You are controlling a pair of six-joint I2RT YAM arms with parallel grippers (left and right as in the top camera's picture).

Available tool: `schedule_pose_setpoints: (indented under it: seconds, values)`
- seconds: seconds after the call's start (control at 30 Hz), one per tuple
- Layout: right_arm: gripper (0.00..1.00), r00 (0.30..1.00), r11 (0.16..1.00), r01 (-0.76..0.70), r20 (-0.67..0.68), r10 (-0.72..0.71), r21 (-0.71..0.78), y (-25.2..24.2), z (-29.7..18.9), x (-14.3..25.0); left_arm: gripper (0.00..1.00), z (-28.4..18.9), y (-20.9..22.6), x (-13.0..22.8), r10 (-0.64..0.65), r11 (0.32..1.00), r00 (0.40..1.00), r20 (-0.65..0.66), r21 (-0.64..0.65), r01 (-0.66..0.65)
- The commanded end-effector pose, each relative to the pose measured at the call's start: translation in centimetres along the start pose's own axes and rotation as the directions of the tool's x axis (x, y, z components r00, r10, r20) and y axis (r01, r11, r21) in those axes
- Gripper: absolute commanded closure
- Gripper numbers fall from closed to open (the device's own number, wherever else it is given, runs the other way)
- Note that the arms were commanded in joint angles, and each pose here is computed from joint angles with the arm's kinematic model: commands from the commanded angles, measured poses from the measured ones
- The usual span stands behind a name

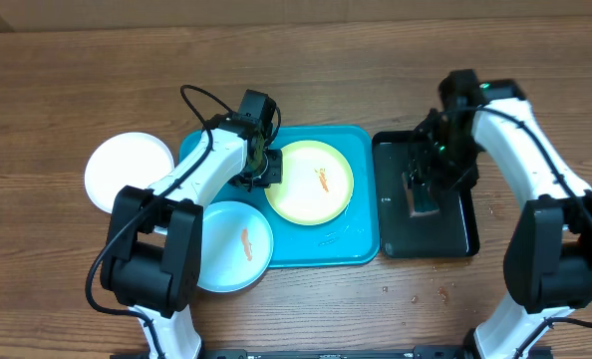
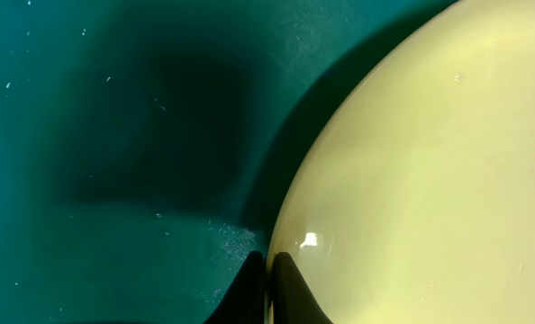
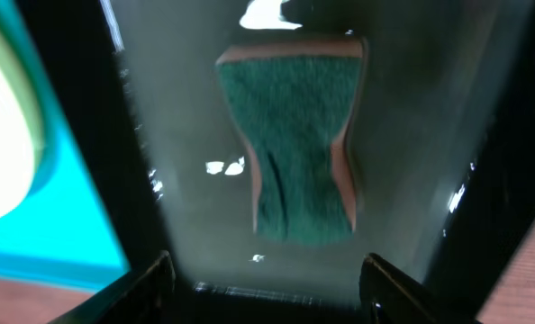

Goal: Clean dirty plates on tray and stack at the side
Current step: 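Lower right gripper into the basin and grasp the green sponge, then rub the sponge in the basin water with right gripper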

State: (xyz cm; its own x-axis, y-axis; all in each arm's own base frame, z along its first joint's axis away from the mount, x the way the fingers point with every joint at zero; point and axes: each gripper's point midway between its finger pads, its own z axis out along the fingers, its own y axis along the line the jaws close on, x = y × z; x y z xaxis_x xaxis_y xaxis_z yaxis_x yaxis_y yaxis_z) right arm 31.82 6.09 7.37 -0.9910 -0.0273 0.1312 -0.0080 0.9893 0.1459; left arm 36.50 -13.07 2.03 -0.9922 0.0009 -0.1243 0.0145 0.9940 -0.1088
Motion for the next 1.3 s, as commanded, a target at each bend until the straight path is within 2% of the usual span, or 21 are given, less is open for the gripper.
schedule_pose_setpoints:
  seconds: [0.0,0.07,0.17,0.4,0.47,0.5,0.57,0.6,0.7,0.8,0.87,0.9,0.93,0.97,1.07,1.13,1.17,1.27]
  values:
    - [0.32,0.999,0.995,-0.012,0.043,0.008,0.097,-0.9,1.2,-0.3,0.96,0.6,0.5,0.3,-0.003,1.0,1.0,-0.009,-0.025,0.003]
    - [0.35,0.998,0.995,0.004,0.062,-0.01,0.098,-0.5,2.1,-0.6,0.96,0.6,0.5,0.3,-0.003,1.0,1.0,-0.009,-0.025,0.003]
    - [0.44,0.996,0.995,0.008,0.085,-0.016,0.096,-0.5,2.9,-1.0,0.95,0.5,0.5,0.3,-0.003,1.0,1.0,-0.009,-0.025,0.003]
    - [0.46,0.996,0.995,0.007,0.086,-0.015,0.095,-0.8,4.4,-0.7,0.96,0.5,0.5,0.3,-0.003,1.0,1.0,-0.01,-0.025,0.003]
    - [0.41,0.997,0.995,0.006,0.081,-0.014,0.095,-0.9,4.6,-0.6,0.96,0.5,0.5,0.3,-0.003,1.0,1.0,-0.008,-0.025,0.003]
    - [0.27,0.997,0.995,0.006,0.079,-0.014,0.096,-0.9,4.6,-0.5,0.96,0.5,0.5,0.3,-0.003,1.0,1.0,-0.008,-0.025,0.003]
    - [0.27,0.997,0.995,0.007,0.078,-0.014,0.095,-0.9,4.6,-0.5,0.96,0.5,0.5,0.3,-0.004,1.0,1.0,-0.009,-0.025,0.003]
    - [0.29,0.997,0.995,0.006,0.078,-0.014,0.096,-0.9,4.6,-0.5,0.96,0.5,0.5,0.3,-0.003,1.0,1.0,-0.009,-0.025,0.003]
    - [0.45,0.997,0.995,0.006,0.077,-0.014,0.095,-0.9,4.6,-0.5,0.96,0.6,0.5,0.3,-0.004,1.0,1.0,-0.01,-0.025,0.004]
    - [0.53,0.998,0.995,0.002,0.07,-0.009,0.096,-0.9,4.6,-0.3,0.96,0.5,0.5,0.4,-0.003,1.0,1.0,-0.014,-0.027,0.003]
    - [0.64,0.998,0.995,0.002,0.066,-0.008,0.097,-0.9,4.7,-0.2,0.96,0.5,0.5,0.4,-0.004,1.0,1.0,-0.013,-0.026,0.003]
    - [0.74,0.998,0.995,0.002,0.064,-0.008,0.097,-0.9,4.8,-0.1,0.96,0.5,0.5,0.4,-0.004,1.0,1.0,-0.012,-0.026,0.003]
    - [0.92,0.998,0.995,0.002,0.06,-0.008,0.097,-1.0,4.9,0.0,0.95,0.5,0.5,0.3,-0.004,1.0,1.0,-0.012,-0.026,0.004]
    - [0.96,0.998,0.995,0.002,0.057,-0.007,0.097,-1.0,5.0,0.1,0.96,0.5,0.5,0.3,-0.004,1.0,1.0,-0.012,-0.026,0.004]
    - [0.96,0.999,0.995,0.0,0.044,-0.005,0.099,-1.1,5.4,0.6,0.95,0.6,0.5,0.4,-0.004,1.0,1.0,-0.013,-0.026,0.003]
    - [0.56,0.999,0.995,0.0,0.044,-0.004,0.095,-1.1,5.5,0.6,0.95,0.6,0.5,0.4,-0.003,1.0,1.0,-0.013,-0.026,0.003]
    - [0.48,0.999,0.996,0.0,0.049,-0.005,0.091,-1.0,5.6,0.5,0.95,0.5,0.5,0.4,-0.003,1.0,1.0,-0.012,-0.026,0.003]
    - [0.44,0.997,0.996,-0.006,0.072,-0.001,0.088,-1.0,5.5,-0.1,0.95,0.5,0.5,0.3,-0.003,1.0,1.0,-0.012,-0.026,0.003]
